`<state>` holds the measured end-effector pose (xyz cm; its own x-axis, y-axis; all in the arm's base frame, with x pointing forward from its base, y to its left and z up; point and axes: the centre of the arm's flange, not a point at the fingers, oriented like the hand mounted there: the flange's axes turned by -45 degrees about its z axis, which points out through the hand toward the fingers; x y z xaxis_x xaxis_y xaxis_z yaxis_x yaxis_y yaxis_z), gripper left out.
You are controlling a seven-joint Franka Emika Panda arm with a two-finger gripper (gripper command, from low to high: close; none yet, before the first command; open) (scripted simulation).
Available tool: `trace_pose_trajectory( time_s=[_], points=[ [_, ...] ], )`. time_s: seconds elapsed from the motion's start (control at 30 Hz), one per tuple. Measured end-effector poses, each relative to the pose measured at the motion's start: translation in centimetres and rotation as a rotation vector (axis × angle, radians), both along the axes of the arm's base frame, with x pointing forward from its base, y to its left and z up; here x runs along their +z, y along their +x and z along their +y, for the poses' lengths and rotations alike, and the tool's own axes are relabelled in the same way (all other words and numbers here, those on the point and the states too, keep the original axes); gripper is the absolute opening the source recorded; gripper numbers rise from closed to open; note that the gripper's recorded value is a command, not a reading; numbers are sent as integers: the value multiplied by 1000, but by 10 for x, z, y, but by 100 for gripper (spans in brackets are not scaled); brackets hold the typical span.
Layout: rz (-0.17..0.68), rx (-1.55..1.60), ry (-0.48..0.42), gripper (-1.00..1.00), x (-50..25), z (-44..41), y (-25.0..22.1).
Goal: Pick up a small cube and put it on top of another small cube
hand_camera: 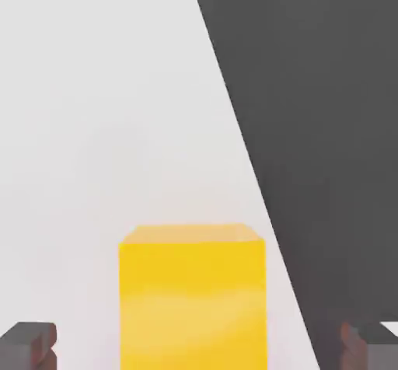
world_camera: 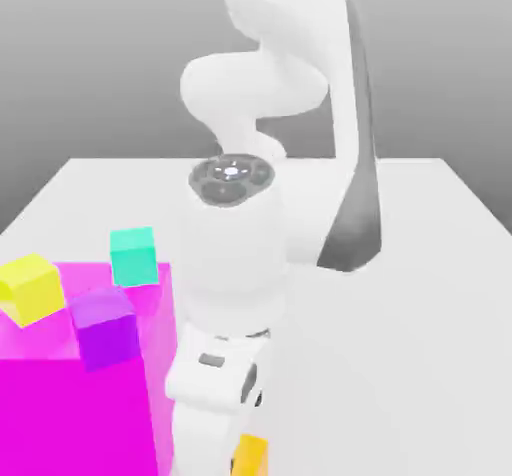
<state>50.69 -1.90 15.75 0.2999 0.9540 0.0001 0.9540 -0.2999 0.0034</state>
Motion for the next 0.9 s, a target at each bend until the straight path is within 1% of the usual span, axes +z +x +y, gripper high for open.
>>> trace_pose_trajectory(
  time_s=[0.03, 0.27, 0.4, 0.47, 0.6, 0.7, 0.83, 0.9],
  points=[
    [2, 0, 0, -100, -14, 0, -1],
    [4, 0, 1, -100, -17, 0, -1],
    [4, 1, 0, -100, 27, 0, -1],
    [12, 1, 27, -100, 39, 9, -2],
    [19, -37, 100, -100, 94, 5, 13],
    [16, -78, 129, -100, 147, -12, 20],
    [2, -163, 129, -100, 223, -54, 15],
    [-5, -217, 105, -100, 256, -86, 7]
  ],
)
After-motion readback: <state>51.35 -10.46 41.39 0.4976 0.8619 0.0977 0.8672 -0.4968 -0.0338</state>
